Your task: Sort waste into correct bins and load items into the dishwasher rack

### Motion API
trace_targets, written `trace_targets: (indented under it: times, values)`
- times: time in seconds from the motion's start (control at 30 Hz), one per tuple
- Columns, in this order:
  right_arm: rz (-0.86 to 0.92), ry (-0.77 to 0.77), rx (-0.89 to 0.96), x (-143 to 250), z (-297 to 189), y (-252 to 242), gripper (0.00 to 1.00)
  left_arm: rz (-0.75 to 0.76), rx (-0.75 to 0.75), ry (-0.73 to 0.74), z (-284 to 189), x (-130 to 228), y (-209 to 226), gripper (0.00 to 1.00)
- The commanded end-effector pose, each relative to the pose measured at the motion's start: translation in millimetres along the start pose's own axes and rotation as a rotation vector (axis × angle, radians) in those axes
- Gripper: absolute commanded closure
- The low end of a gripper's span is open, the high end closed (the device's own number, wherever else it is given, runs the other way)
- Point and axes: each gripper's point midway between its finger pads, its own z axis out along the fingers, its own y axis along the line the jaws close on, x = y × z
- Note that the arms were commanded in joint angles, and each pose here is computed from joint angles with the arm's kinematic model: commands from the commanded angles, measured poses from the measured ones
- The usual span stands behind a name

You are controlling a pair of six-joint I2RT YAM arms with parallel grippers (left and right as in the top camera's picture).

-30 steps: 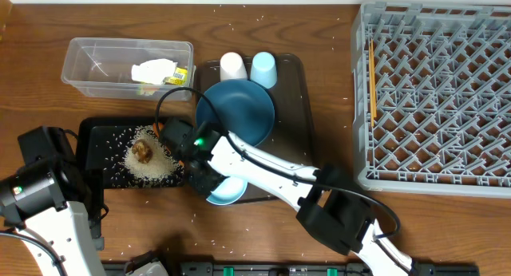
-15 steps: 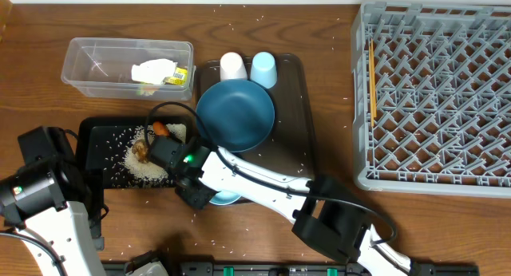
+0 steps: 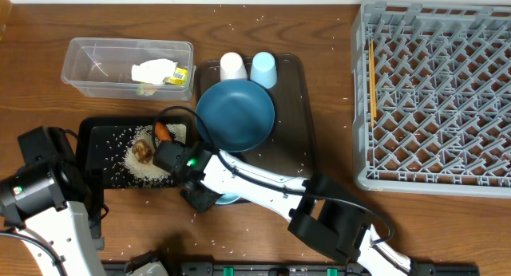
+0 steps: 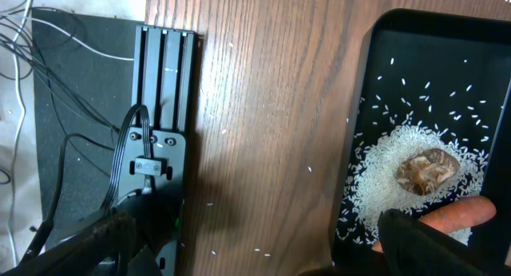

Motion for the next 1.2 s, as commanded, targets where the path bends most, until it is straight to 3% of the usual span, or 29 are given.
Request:
trace_targets:
  times: [0.0,0.1,0.57,0.7,1.17]
  values:
    - [0.011,0.004,0.006,-1.6,2.4,-2.3,0.91,-0.017,-0.006,-0.010,-0.3,-2.5,1.5,0.02]
    - [0.019,-0.004,0.003,-5.2,-1.1,-4.9,0.99,-0.017,-0.006,-0.010,-0.3,-2.6,1.5,0.02]
    - [0.086,0.011,-0.044,-16.7,-48.3,-30.3,0.99,-0.017,-0.006,-0.010,-0.3,-2.5,1.5,0.02]
    - [0.117,-0.041,-0.066,-23.3,-79.7,-45.9,0.99,-0.017,-0.006,-0.010,-0.3,-2.6,1.5,0.02]
    - [0.075,-0.289,-0.393,-18.2,-216.2,-90.6,0.99,-0.017,-0.006,-0.010,-0.3,-2.5,1.5,0.02]
